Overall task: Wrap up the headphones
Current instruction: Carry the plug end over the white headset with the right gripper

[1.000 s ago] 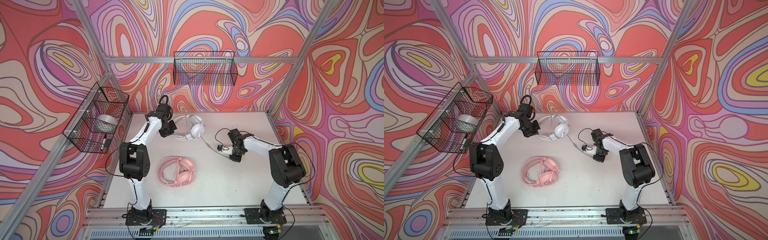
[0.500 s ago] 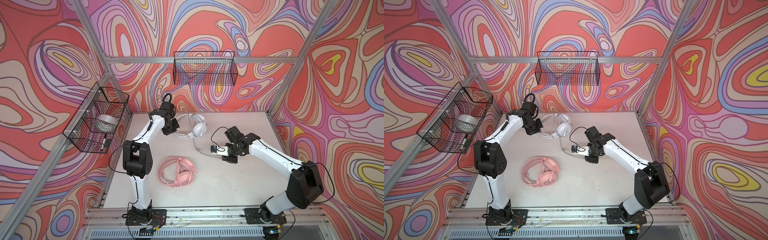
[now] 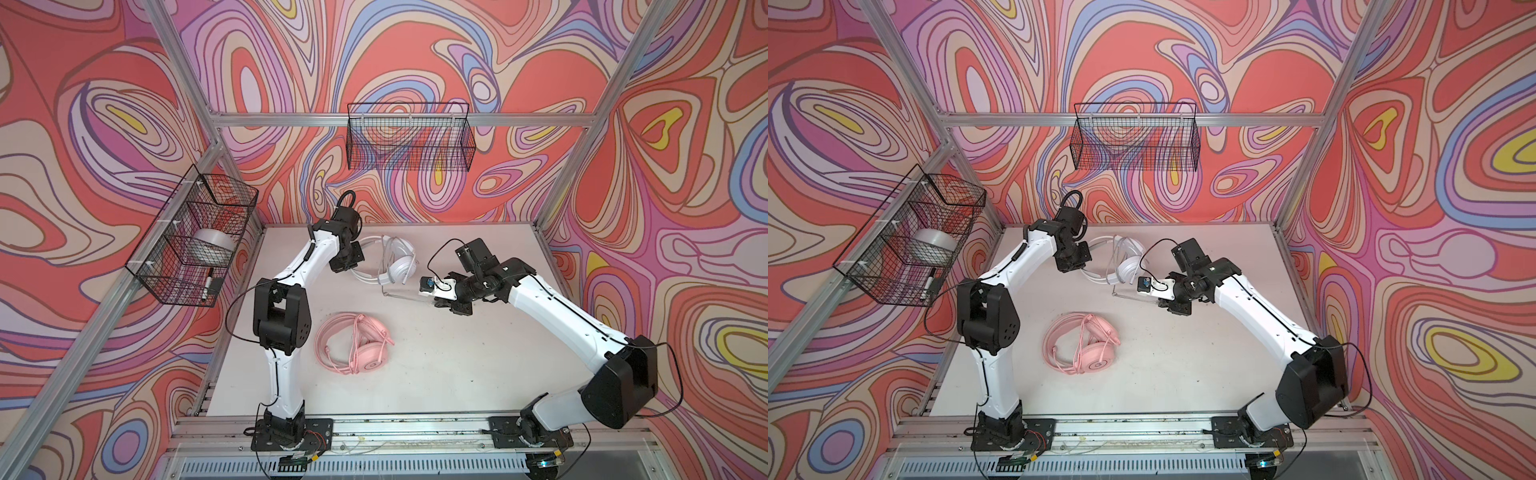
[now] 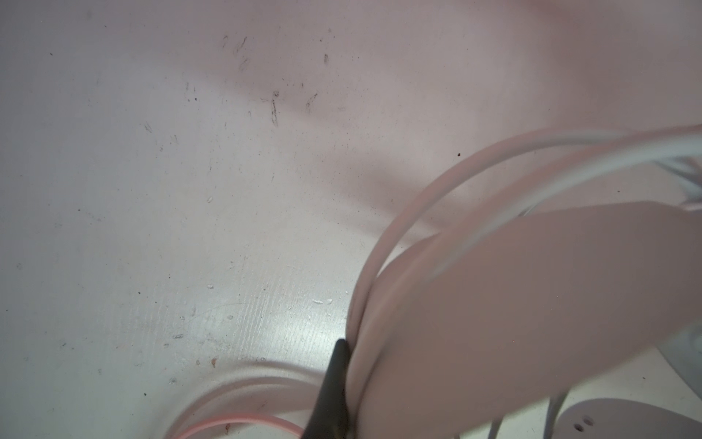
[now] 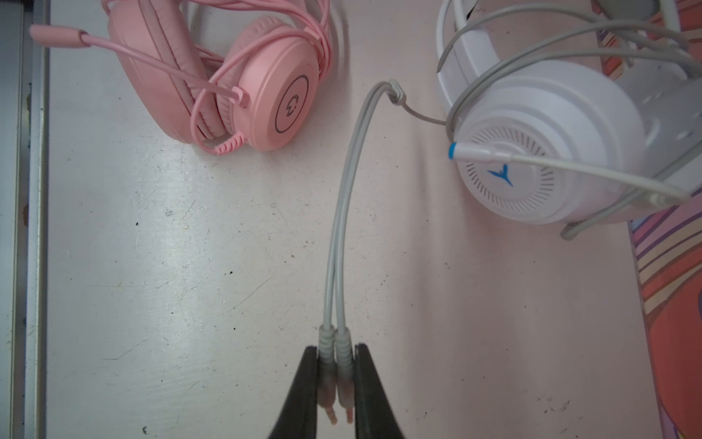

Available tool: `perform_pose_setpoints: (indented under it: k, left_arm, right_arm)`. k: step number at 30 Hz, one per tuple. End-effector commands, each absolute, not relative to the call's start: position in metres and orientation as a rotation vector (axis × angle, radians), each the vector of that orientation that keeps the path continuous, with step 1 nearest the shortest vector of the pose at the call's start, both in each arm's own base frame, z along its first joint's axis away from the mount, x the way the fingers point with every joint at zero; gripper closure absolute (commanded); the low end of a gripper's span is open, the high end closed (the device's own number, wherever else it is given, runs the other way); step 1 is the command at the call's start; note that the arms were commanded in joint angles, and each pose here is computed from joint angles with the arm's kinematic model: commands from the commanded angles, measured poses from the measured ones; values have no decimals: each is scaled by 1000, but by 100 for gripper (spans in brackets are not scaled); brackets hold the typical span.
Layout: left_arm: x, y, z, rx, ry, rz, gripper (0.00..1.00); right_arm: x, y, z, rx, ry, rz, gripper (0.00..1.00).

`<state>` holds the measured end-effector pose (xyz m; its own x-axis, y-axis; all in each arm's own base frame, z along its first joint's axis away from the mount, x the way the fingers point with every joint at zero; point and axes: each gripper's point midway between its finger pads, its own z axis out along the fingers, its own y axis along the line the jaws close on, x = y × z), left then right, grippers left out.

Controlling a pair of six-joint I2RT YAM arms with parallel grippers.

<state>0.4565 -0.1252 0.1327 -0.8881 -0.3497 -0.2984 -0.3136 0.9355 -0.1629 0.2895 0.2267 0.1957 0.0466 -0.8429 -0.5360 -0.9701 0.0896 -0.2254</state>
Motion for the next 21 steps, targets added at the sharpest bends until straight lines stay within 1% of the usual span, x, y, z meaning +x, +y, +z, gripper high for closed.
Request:
perform_pose_setpoints:
  k: [1,14,21]
  left_arm:
    - [460,-126,135,-456,2764,-120,100]
    - [455,-131,131,-354,2781,-49,100]
    - [453,-143,132,-283,2786,-77,100]
  right_arm:
    - [294,238,226,-1728,1724,314,100]
    - [342,237,279,-1520,1637,274,100]
    - [373,233,294,-1389,1656,254,100]
